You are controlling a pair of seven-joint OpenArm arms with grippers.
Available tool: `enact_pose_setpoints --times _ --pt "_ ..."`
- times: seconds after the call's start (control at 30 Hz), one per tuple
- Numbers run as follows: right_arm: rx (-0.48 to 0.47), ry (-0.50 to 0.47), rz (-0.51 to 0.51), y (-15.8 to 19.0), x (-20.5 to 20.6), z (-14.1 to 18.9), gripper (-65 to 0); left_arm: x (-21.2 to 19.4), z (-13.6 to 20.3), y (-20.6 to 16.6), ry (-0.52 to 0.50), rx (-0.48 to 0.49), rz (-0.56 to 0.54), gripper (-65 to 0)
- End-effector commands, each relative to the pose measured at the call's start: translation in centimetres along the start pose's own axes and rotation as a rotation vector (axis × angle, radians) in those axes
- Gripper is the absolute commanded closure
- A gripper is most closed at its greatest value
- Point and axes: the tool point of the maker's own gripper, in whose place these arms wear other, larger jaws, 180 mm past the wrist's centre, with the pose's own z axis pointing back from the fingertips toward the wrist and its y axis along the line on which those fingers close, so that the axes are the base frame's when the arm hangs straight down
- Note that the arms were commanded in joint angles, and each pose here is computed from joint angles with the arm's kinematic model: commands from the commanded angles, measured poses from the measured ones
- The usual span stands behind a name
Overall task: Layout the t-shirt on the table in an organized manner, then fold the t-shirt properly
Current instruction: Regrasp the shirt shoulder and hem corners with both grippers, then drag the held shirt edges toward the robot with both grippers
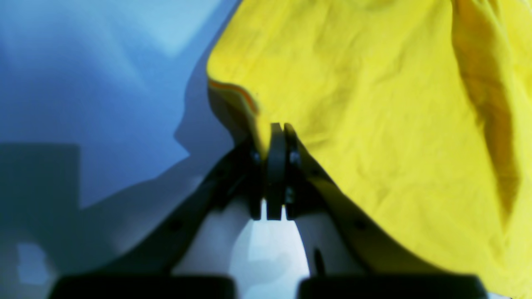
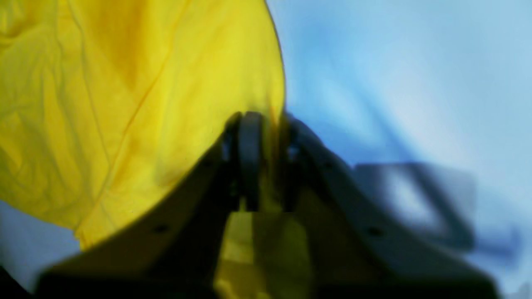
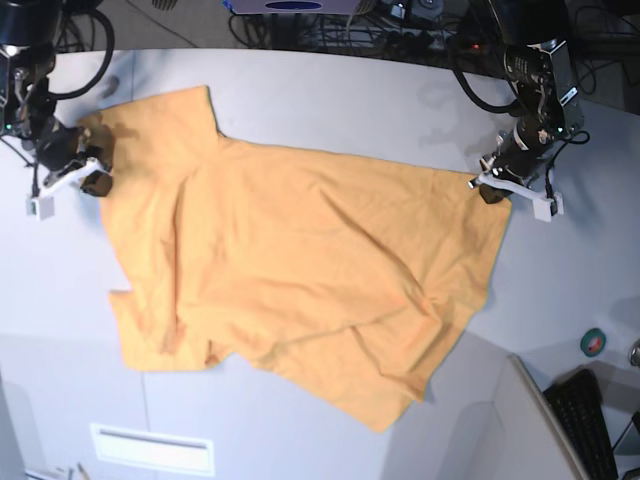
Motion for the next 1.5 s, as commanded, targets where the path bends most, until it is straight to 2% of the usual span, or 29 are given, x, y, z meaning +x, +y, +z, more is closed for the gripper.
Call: enact_pose_setpoints --times 0.0,0.13,0.2,0.3,0.37,0.47,0.57,0.77,0.8,0.83,0.9,0.93,1.07,1.17,1.37,1.47 --pt "-0.042 0.103 0.016 -1.0 -2.4 0.2 0.0 -0.6 0.2 0.7 0.036 0.026 -0.017 0.0" --pt "-0.049 0.11 0.008 -1.3 -3.1 0.7 0.0 -0.5 0.2 0.6 0.032 0.025 -0.02 0.0" --pt "-0.042 0.095 0.04 -0.9 -3.0 1.5 0.0 -1.2 0.6 1.1 0.044 0.034 -0.022 0.0" --pt "-0.024 0.069 0.109 0.5 -3.5 3.8 0.0 -0.6 1.8 1.1 0.019 0.038 -0.065 0.0" --pt "-0.009 0.06 0.121 1.6 -4.4 5.1 0.0 -0.4 2.6 0.9 0.003 0.036 -0.09 0.0" --pt "-0.027 0.039 0.093 1.5 -5.2 6.6 0.0 -0.2 3.4 0.8 -0.01 0.036 -0.111 0.0" --pt "-0.052 0.042 0.053 0.7 -6.0 6.8 0.0 -0.4 3.6 1.0 -0.005 0.039 -0.11 0.0" --pt "-0.05 0.061 0.041 0.7 -6.3 6.7 0.0 -0.3 3.4 0.8 -0.007 0.036 -0.108 0.0" --pt "-0.055 0.072 0.04 0.5 -6.4 6.9 -5.1 -0.3 3.4 0.8 -0.007 0.035 -0.107 0.0" --pt "-0.068 0.07 0.028 0.0 -6.4 7.2 -15.6 -0.3 3.4 0.8 -0.009 0.034 -0.107 0.0" --pt "-0.101 0.037 -0.011 -1.1 -5.9 7.8 -32.3 -0.2 3.4 0.9 -0.011 0.038 -0.106 0.0" --pt "-0.118 0.012 -0.034 -1.7 -5.5 8.1 -36.9 -0.1 3.5 1.0 -0.012 0.04 -0.107 0.0" --pt "-0.149 -0.061 -0.067 -3.1 -2.9 8.3 -37.2 0.0 3.5 1.1 -0.014 0.043 -0.106 0.0" --pt "-0.144 -0.066 -0.074 -3.5 -1.8 7.3 -37.2 0.0 3.5 1.1 -0.013 0.042 -0.107 0.0" --pt "-0.129 0.006 -0.113 -3.5 -2.9 5.9 -37.4 0.0 3.5 1.1 -0.014 0.043 -0.106 0.0" --pt "-0.049 0.051 -0.054 -1.8 -3.9 5.5 -37.1 0.0 3.5 1.1 -0.014 0.043 -0.106 0.0"
